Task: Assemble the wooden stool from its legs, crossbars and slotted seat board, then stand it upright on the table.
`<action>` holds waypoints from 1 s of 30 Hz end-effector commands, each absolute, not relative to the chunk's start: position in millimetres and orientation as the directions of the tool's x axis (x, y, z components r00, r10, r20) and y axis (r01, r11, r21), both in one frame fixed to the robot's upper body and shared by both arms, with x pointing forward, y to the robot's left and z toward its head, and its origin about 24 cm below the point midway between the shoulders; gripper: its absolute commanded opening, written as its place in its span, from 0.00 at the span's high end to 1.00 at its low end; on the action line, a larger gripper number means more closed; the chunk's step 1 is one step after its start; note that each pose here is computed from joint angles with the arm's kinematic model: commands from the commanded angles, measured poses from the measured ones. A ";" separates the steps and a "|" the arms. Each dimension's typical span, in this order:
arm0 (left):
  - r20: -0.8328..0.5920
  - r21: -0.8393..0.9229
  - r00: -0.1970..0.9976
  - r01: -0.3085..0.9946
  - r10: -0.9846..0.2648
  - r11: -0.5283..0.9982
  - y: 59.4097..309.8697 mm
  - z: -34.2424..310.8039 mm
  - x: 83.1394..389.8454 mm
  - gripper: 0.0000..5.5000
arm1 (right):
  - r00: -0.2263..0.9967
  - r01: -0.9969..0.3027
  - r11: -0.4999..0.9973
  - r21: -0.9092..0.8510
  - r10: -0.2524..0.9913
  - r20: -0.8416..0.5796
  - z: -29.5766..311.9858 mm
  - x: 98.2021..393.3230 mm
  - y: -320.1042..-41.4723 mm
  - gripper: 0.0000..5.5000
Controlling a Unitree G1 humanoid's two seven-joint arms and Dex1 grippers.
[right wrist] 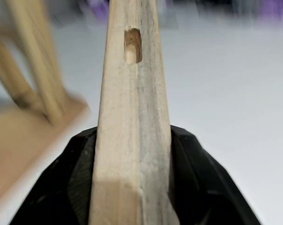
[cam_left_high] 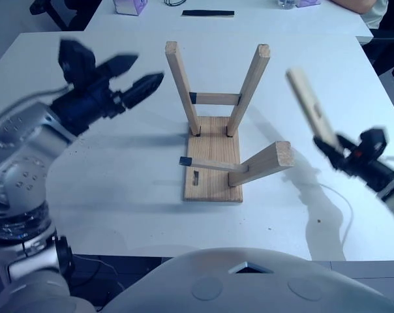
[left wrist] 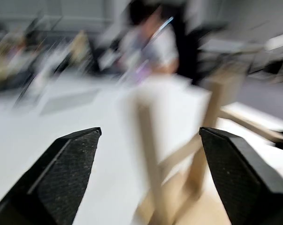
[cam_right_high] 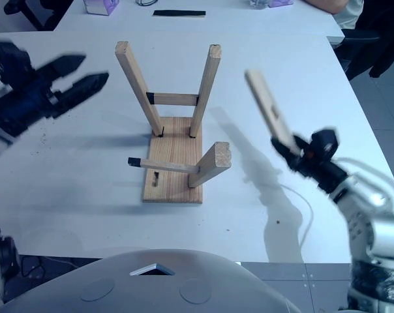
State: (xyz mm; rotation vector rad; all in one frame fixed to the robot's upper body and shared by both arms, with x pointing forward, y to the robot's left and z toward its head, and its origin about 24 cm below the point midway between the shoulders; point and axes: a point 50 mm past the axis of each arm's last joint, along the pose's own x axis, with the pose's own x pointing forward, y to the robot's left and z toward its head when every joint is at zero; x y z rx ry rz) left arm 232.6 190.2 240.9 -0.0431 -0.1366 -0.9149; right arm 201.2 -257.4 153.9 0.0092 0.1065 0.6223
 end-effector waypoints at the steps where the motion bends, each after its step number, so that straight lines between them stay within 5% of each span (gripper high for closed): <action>1: 0.174 0.050 0.388 0.915 -0.905 0.401 155.0 269.3 223.3 0.44 | 0.557 -0.829 0.559 0.003 0.824 0.102 229.5 195.4 -228.8 0.63; 7: 0.168 0.036 0.178 0.982 -0.970 0.186 131.9 276.1 218.1 0.45 | 0.190 -0.982 0.189 0.011 0.979 0.080 264.7 197.3 -204.7 0.63; 11: 0.187 0.030 0.061 0.997 -0.981 0.068 126.8 278.6 213.9 0.45 | 0.053 -0.998 0.053 0.014 0.998 0.027 268.5 213.0 -188.2 0.63; 21: 0.290 0.017 0.020 1.000 -0.957 0.026 119.2 291.4 217.3 0.22 | -0.014 -1.000 -0.014 0.026 1.000 -0.001 264.3 224.9 -181.0 0.63; 27: 0.179 0.054 0.068 0.995 -0.981 0.079 112.3 275.1 221.2 0.22 | -0.029 -0.999 -0.028 0.018 0.999 -0.035 262.9 228.3 -179.3 0.63; 30: 0.185 0.055 0.069 0.995 -0.980 0.081 111.0 274.3 222.7 0.30 | -0.038 -0.999 -0.037 0.017 0.998 -0.057 260.0 229.4 -177.2 0.63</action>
